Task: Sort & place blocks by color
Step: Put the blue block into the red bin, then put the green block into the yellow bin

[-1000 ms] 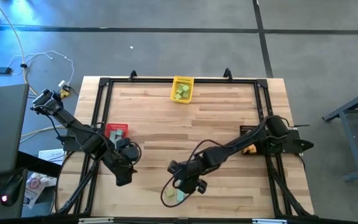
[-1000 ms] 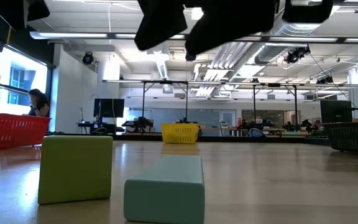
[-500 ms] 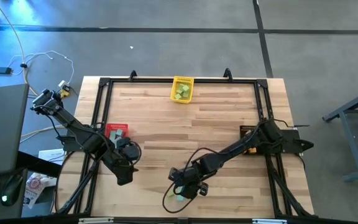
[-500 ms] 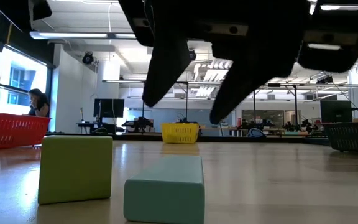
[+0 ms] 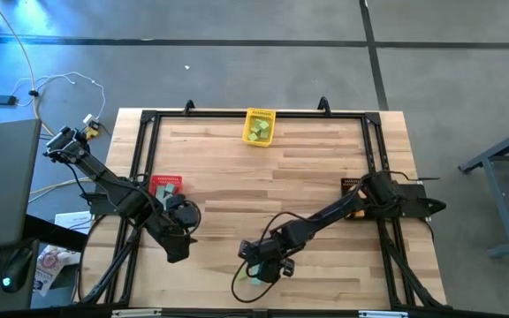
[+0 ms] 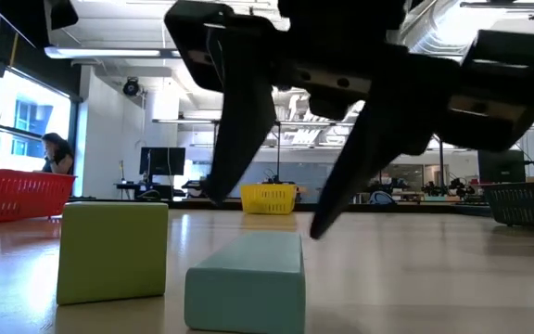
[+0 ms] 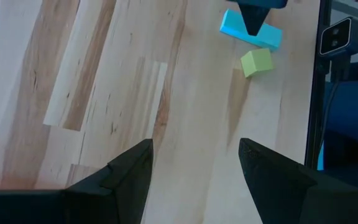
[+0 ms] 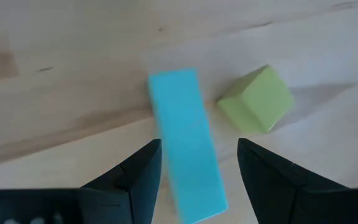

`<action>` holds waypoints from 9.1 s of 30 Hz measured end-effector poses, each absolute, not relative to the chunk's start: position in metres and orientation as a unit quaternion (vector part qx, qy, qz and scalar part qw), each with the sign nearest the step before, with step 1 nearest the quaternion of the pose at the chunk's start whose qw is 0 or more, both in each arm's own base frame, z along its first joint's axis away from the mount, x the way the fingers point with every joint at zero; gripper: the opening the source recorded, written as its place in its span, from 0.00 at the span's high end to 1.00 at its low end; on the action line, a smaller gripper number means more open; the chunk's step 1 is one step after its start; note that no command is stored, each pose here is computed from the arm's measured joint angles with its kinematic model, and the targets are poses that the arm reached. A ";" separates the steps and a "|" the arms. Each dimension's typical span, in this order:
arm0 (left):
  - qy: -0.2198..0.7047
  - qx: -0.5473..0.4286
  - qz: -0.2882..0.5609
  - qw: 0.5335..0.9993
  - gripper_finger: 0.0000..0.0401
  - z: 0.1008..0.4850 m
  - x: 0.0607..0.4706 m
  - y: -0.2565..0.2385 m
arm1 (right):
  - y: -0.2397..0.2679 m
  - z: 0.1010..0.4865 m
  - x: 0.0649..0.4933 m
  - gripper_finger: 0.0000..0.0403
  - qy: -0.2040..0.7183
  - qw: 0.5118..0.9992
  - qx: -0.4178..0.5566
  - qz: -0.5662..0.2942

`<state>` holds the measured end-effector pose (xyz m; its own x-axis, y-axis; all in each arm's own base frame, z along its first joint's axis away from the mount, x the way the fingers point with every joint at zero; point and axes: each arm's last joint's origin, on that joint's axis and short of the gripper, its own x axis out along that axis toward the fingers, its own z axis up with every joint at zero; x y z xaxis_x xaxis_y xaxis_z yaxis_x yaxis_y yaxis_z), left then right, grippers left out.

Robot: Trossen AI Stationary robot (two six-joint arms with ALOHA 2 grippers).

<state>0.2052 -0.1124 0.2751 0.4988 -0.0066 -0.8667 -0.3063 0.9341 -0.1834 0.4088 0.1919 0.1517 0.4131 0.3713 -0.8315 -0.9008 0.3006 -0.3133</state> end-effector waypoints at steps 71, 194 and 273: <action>0.503 -0.085 0.160 0.845 0.44 0.262 0.199 -0.095 | 0.184 0.169 0.395 0.74 0.503 0.827 -0.244 0.056; 0.388 -0.185 0.559 0.709 0.91 0.206 0.114 -0.088 | 0.159 0.219 0.444 0.57 0.336 0.909 -0.244 -0.045; 0.369 -0.168 0.439 0.802 0.61 0.251 0.191 -0.092 | 0.184 0.125 0.440 0.57 0.286 0.881 -0.150 0.346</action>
<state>0.1906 -0.0923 0.2511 0.3431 0.5794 -0.7393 -0.8277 0.5586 0.0536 0.4405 0.1836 0.1249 0.5966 0.5248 -0.6072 -0.6960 0.7150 -0.0658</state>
